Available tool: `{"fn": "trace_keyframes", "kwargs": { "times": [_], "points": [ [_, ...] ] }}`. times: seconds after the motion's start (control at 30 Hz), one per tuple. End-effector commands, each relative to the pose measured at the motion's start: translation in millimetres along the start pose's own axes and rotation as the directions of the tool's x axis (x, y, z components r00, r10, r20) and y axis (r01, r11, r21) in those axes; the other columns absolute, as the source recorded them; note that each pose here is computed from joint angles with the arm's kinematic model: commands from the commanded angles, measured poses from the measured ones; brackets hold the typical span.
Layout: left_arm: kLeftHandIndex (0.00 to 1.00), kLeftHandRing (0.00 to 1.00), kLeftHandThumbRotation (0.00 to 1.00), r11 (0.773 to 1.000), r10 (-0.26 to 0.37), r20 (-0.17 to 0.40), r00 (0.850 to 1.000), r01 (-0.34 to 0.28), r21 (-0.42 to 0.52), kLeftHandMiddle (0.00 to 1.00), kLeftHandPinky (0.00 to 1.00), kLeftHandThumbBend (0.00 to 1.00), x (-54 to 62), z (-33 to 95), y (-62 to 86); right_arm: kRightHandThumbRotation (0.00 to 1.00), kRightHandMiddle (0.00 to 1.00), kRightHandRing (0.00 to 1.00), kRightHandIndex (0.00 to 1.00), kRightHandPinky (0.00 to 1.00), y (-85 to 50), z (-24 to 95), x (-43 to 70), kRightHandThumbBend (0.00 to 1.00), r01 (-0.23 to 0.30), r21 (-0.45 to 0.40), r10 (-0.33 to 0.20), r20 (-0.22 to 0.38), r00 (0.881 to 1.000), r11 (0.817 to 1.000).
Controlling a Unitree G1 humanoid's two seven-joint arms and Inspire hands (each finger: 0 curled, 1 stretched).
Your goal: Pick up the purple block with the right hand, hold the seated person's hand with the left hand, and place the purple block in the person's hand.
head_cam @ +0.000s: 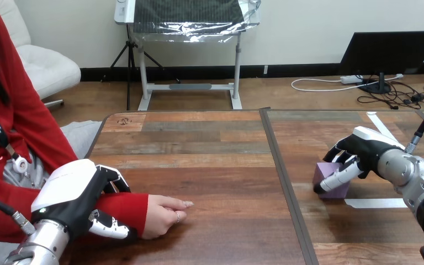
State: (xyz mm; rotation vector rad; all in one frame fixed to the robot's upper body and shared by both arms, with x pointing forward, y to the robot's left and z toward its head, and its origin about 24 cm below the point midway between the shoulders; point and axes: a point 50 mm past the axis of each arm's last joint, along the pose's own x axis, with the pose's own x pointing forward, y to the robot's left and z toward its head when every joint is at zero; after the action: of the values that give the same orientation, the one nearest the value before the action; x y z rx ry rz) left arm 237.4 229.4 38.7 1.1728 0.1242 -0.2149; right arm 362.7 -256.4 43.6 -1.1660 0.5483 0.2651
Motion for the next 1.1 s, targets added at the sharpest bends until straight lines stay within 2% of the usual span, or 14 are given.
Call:
{"fn": "trace_keyframes", "kwargs": {
  "times": [0.0, 0.27, 1.07],
  "points": [
    [0.50, 0.42, 0.00, 0.997, 0.077, 0.059, 0.995, -0.078, 0.008, 0.48, 0.35, 0.84, 7.3, 11.2, 23.2, 0.08, 0.73, 0.69, 0.74, 0.63, -19.3, 15.8, -0.9, 0.88, 0.061, -0.003, -0.061, 0.056, 0.997, 0.998],
    [0.50, 0.42, 0.00, 0.997, 0.081, 0.061, 0.995, -0.082, 0.007, 0.49, 0.36, 0.83, 6.7, 11.5, 24.4, 0.01, 0.70, 0.66, 0.71, 0.61, -19.7, 15.6, -0.9, 0.85, 0.066, -0.025, -0.064, 0.051, 0.997, 0.998],
    [0.50, 0.42, 0.00, 0.995, 0.094, 0.068, 0.993, -0.095, 0.003, 0.48, 0.36, 0.85, 6.3, 11.0, 26.1, 0.00, 0.62, 0.61, 0.60, 0.58, -20.7, 15.9, -1.0, 0.78, 0.084, -0.087, -0.080, 0.050, 0.996, 0.993]
  ]
}}
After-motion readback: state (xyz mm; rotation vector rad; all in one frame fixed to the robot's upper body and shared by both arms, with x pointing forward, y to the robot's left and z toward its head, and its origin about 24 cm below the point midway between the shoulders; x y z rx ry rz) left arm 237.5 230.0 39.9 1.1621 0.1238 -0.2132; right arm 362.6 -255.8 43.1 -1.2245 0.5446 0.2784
